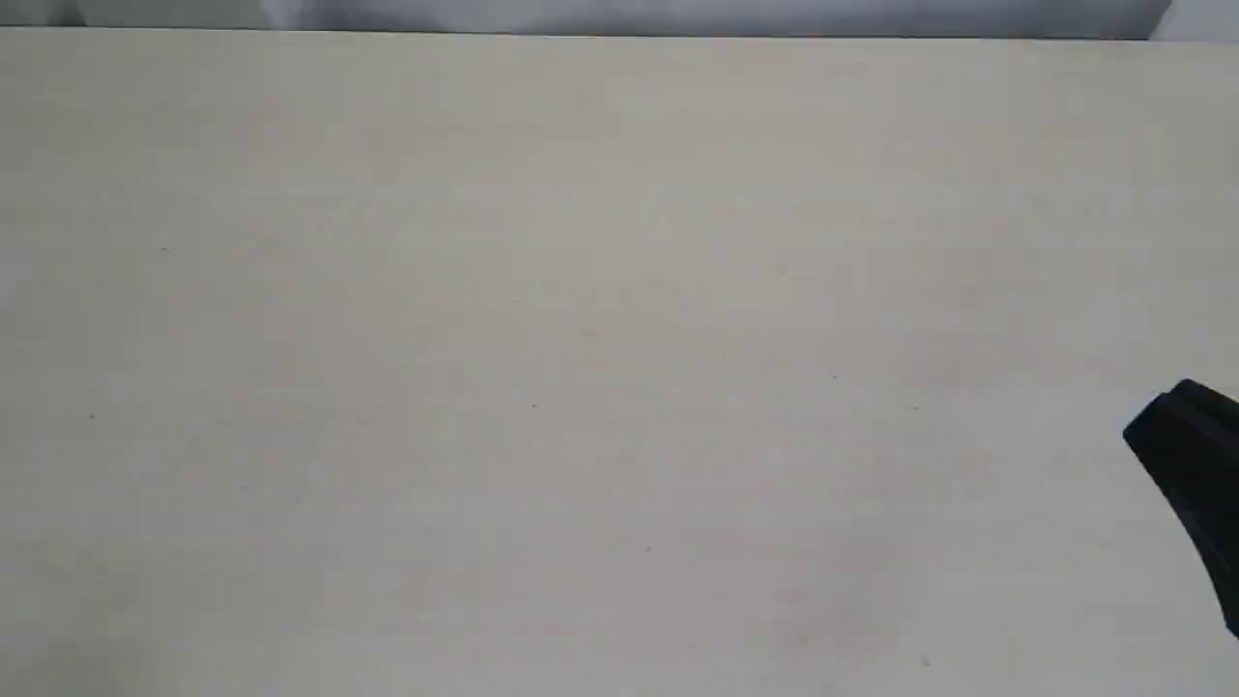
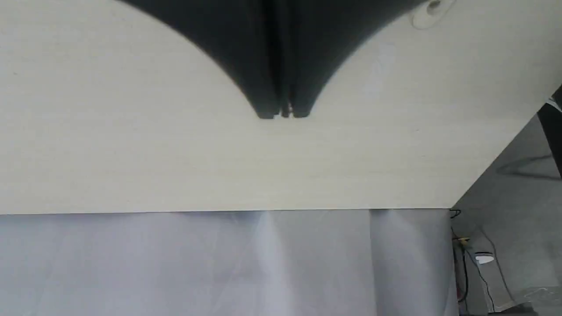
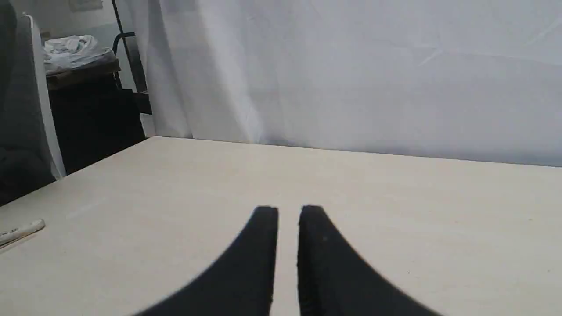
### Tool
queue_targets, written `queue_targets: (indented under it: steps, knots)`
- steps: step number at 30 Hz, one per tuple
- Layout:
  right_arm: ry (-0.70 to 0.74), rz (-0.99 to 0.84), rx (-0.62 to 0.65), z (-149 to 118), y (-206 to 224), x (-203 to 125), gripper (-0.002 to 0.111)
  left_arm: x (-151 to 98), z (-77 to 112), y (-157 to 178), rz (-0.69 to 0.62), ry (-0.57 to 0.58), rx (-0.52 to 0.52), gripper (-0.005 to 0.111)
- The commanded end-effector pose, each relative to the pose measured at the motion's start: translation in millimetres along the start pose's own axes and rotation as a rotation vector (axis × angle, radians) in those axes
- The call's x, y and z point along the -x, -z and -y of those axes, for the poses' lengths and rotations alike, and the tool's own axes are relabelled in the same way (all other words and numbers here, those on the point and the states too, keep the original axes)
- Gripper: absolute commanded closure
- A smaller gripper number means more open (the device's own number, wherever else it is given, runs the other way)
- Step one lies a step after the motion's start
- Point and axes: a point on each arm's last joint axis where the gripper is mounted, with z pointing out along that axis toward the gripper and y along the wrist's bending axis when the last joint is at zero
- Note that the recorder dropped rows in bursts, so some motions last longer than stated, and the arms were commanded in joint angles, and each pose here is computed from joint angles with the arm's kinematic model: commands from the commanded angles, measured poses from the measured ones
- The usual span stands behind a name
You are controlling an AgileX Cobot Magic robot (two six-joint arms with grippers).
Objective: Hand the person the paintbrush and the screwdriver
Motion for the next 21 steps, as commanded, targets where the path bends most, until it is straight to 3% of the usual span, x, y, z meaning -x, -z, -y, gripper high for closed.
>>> queue_targets:
  steps: [1, 10, 21]
  knots:
    - [0.006, -0.004, -0.001, 0, 0, -1, 0.098, 0, 0.5, 0, 0.007, 0.003, -0.009, 0.107]
    - [0.127, -0.069, -0.040, 4, 1, -7, 0.098, 0, 0.6, 0, 0.004, 0.005, -0.010, 0.107]
    - [0.168, -0.133, -0.360, 23, 6, -12, 0.098, 0, 0.6, 0, 0.006, 0.005, -0.010, 0.107]
